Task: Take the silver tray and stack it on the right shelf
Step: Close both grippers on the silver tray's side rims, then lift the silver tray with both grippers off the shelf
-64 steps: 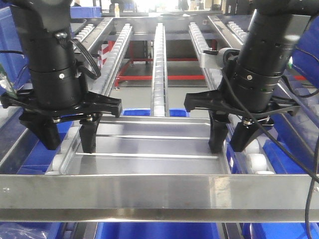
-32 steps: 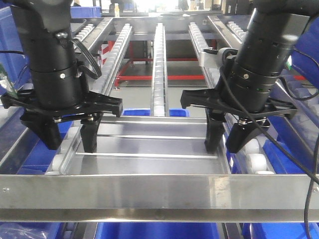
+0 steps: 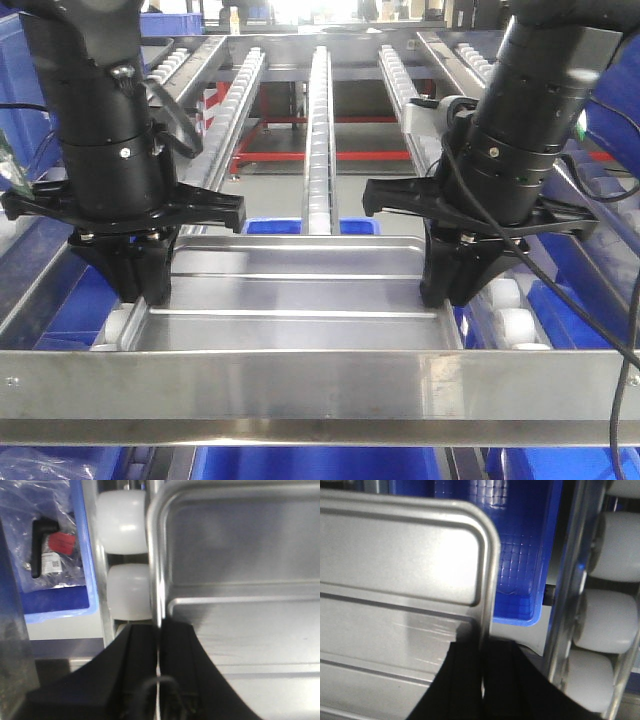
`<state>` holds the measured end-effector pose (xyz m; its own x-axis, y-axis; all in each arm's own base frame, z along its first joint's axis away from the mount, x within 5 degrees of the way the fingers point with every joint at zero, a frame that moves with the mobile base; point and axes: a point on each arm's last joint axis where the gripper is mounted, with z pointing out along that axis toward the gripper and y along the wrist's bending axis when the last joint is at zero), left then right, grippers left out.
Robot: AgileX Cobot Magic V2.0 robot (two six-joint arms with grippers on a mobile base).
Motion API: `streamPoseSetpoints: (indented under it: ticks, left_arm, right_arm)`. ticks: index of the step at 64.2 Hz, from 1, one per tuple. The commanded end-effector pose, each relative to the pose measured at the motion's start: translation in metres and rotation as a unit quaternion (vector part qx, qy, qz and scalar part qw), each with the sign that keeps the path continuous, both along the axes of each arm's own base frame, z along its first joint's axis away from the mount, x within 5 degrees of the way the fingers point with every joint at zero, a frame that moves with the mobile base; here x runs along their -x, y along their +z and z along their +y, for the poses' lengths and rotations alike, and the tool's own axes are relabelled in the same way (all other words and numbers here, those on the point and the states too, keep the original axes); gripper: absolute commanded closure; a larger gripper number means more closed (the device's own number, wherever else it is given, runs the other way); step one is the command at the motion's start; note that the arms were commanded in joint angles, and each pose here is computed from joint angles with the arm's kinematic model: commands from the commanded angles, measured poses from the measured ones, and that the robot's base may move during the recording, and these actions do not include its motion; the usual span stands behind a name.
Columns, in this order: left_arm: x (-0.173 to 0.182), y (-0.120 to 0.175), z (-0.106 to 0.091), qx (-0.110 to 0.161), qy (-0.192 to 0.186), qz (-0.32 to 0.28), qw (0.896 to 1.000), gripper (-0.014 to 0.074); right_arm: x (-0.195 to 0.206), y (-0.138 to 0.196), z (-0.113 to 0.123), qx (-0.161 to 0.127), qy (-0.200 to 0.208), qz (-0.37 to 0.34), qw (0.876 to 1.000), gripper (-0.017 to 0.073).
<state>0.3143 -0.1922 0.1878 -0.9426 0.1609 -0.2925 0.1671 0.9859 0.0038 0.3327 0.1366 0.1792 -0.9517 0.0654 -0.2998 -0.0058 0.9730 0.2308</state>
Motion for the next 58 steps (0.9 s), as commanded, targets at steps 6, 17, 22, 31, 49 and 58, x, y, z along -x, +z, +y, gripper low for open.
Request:
streamPoseSetpoints:
  ticks: [6, 17, 22, 31, 49, 58]
  left_arm:
    - [-0.002, 0.022, -0.002, 0.017, -0.006, -0.036, 0.999, 0.0686]
    - [0.000, 0.032, 0.002, 0.008, -0.007, -0.041, 0.999, 0.0686]
    - [0.002, 0.044, 0.003, 0.017, -0.007, -0.054, 0.998, 0.0686]
    - [0.008, 0.076, 0.007, 0.034, -0.008, -0.090, 0.995, 0.0686]
    - [0.035, 0.137, 0.012, 0.058, -0.027, -0.157, 0.986, 0.0686]
    - [0.053, 0.154, 0.004, 0.082, -0.035, -0.176, 0.980, 0.0686]
  right_arm:
    - [-0.003, 0.025, 0.000, -0.010, 0.003, -0.040, 0.999, 0.0503]
    - [0.000, 0.041, -0.003, -0.004, 0.012, -0.069, 0.998, 0.0503]
    - [0.003, 0.053, -0.006, 0.001, 0.018, -0.087, 0.996, 0.0503]
    - [0.011, 0.075, -0.011, 0.006, 0.017, -0.114, 0.993, 0.0503]
    - [0.038, 0.130, -0.030, 0.028, 0.005, -0.182, 0.983, 0.0503]
    - [0.056, 0.153, -0.039, 0.033, 0.000, -0.206, 0.978, 0.0503]
